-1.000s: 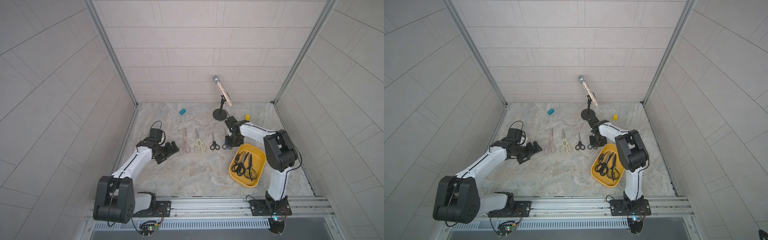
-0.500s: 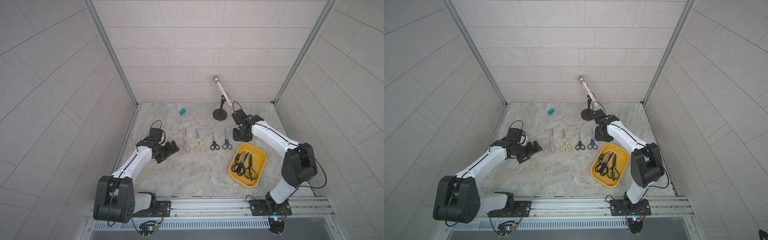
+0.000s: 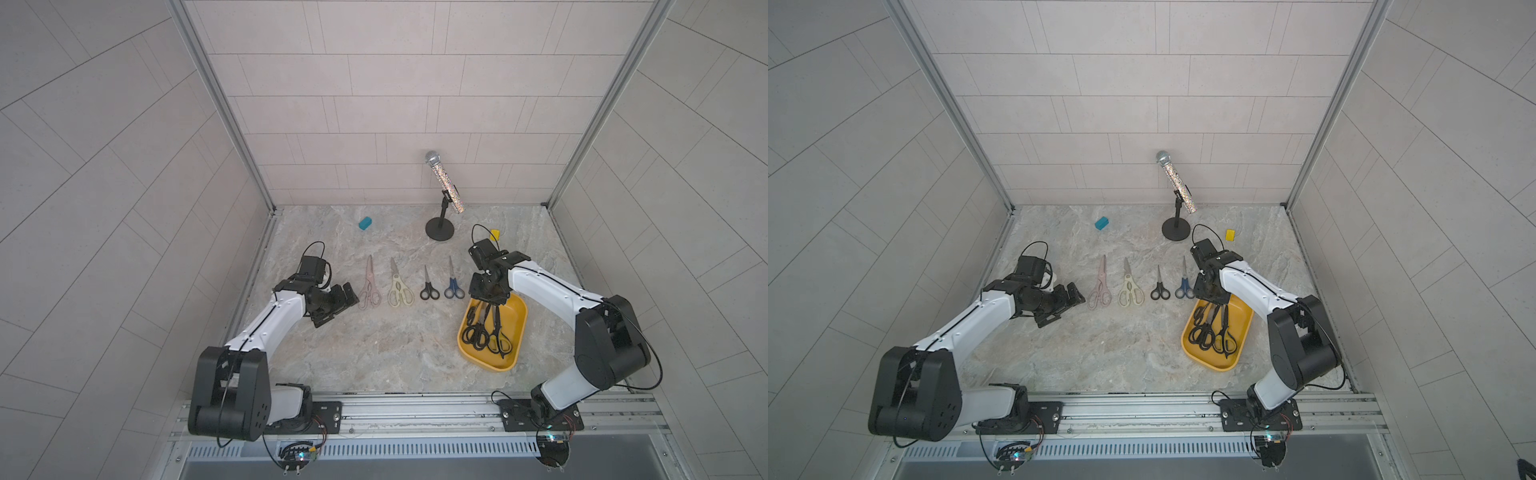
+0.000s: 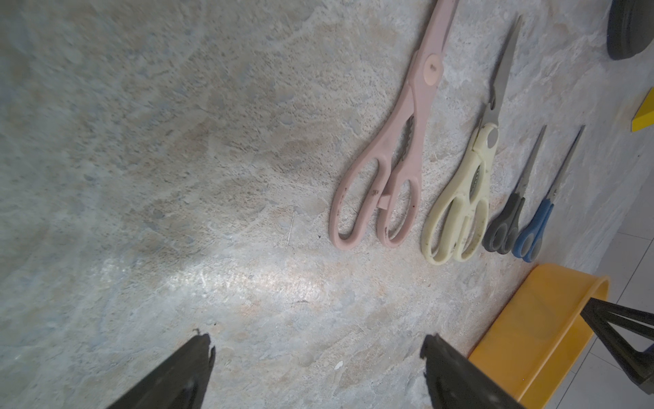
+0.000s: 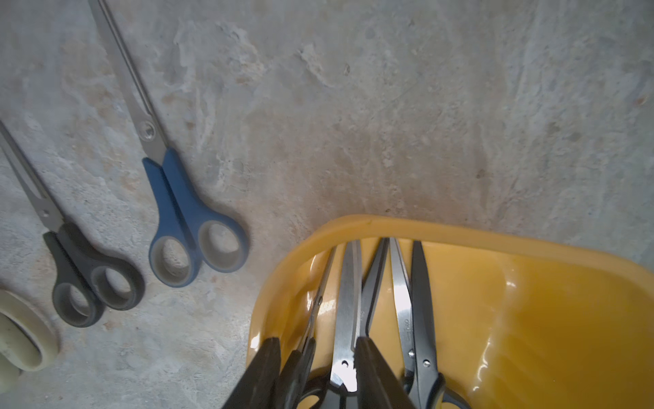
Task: Take the scissors out of the storage box
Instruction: Move the storage box to the center of the board, then pick up the scissors from the storage box.
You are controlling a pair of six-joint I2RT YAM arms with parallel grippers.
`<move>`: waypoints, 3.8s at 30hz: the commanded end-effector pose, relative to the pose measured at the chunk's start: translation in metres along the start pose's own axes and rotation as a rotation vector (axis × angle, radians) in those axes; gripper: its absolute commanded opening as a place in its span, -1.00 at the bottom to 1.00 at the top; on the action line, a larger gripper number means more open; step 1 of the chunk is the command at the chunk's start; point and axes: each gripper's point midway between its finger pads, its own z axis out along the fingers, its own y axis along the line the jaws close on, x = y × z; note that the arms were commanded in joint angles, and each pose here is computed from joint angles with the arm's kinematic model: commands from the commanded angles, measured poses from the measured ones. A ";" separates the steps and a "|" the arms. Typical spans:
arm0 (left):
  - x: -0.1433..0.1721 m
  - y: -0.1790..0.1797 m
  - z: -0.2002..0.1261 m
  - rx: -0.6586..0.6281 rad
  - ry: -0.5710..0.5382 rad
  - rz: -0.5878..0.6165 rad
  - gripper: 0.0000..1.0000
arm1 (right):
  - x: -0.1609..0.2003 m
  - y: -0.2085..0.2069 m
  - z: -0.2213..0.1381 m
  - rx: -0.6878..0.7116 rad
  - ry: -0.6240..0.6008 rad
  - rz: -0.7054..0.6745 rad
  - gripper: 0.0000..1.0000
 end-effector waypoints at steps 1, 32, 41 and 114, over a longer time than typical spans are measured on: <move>-0.001 -0.001 -0.006 -0.007 -0.010 0.020 1.00 | -0.009 0.007 -0.008 -0.034 -0.038 0.028 -0.23; -0.003 0.001 -0.005 -0.015 -0.018 -0.007 1.00 | -0.041 -0.003 0.006 -0.018 -0.013 -0.240 -0.86; -0.005 -0.002 -0.003 -0.009 -0.008 -0.017 1.00 | -0.078 0.033 0.041 -0.116 0.018 -0.214 -0.82; -0.013 0.019 -0.013 -0.038 -0.058 -0.070 1.00 | -0.015 -0.066 0.025 0.090 0.117 -0.266 -0.99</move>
